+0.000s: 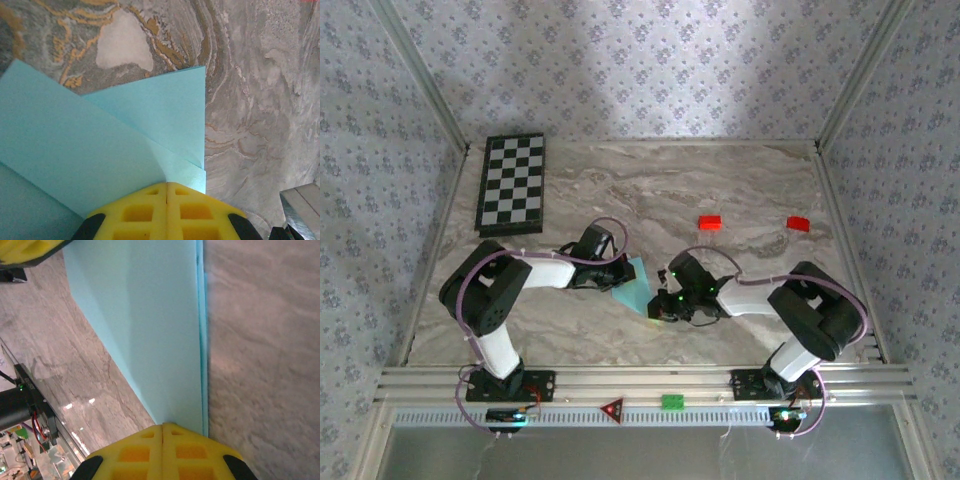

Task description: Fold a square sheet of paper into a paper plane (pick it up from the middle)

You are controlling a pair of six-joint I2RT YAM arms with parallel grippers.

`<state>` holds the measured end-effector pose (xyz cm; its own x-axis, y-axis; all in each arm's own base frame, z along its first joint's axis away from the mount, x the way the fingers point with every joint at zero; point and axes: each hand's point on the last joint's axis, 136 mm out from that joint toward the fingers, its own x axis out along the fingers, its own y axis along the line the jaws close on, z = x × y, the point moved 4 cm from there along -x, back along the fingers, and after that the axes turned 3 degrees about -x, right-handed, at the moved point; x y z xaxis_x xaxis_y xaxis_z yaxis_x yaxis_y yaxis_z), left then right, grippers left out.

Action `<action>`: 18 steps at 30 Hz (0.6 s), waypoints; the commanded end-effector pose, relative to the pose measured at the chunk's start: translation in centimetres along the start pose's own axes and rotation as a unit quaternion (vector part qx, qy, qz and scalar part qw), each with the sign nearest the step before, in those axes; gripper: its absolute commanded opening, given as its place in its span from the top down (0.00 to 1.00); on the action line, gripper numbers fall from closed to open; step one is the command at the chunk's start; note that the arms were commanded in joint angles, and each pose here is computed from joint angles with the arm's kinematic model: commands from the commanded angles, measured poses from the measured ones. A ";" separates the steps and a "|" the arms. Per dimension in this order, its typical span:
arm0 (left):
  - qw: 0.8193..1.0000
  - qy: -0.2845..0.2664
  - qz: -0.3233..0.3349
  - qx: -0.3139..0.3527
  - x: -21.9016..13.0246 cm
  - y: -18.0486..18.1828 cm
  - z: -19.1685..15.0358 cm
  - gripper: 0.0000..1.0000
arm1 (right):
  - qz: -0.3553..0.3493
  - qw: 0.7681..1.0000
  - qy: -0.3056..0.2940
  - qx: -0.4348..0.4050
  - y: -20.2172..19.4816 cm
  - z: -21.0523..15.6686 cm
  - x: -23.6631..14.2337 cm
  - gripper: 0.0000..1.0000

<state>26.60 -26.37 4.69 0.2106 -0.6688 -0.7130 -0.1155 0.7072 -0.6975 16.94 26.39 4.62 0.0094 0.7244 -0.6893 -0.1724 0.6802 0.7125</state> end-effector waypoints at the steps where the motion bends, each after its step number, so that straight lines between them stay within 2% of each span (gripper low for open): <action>1: 0.994 0.018 0.101 -0.038 0.8 5.7 -1.7 1.00 | -0.031 0.998 0.043 0.041 -2.5 -3.4 -0.4 0.98; 7: 0.994 0.017 0.097 -0.038 0.8 5.4 -1.6 1.00 | -0.029 0.998 0.040 0.031 -2.0 -3.8 -1.8 0.98; 12: 0.995 0.016 0.092 -0.036 0.7 5.1 -1.5 1.00 | -0.007 1.000 -0.008 0.006 0.7 -0.6 -3.3 0.99; 18: 0.995 0.014 0.090 -0.038 0.6 5.0 -1.5 1.00 | -0.001 1.000 -0.009 0.008 1.9 3.6 -1.8 1.00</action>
<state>26.61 -26.44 4.70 0.2107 -0.6736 -0.7084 -0.1118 0.7033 -0.7020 19.28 26.03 7.96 0.0503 0.7327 -0.6787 -0.1536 0.6772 0.7196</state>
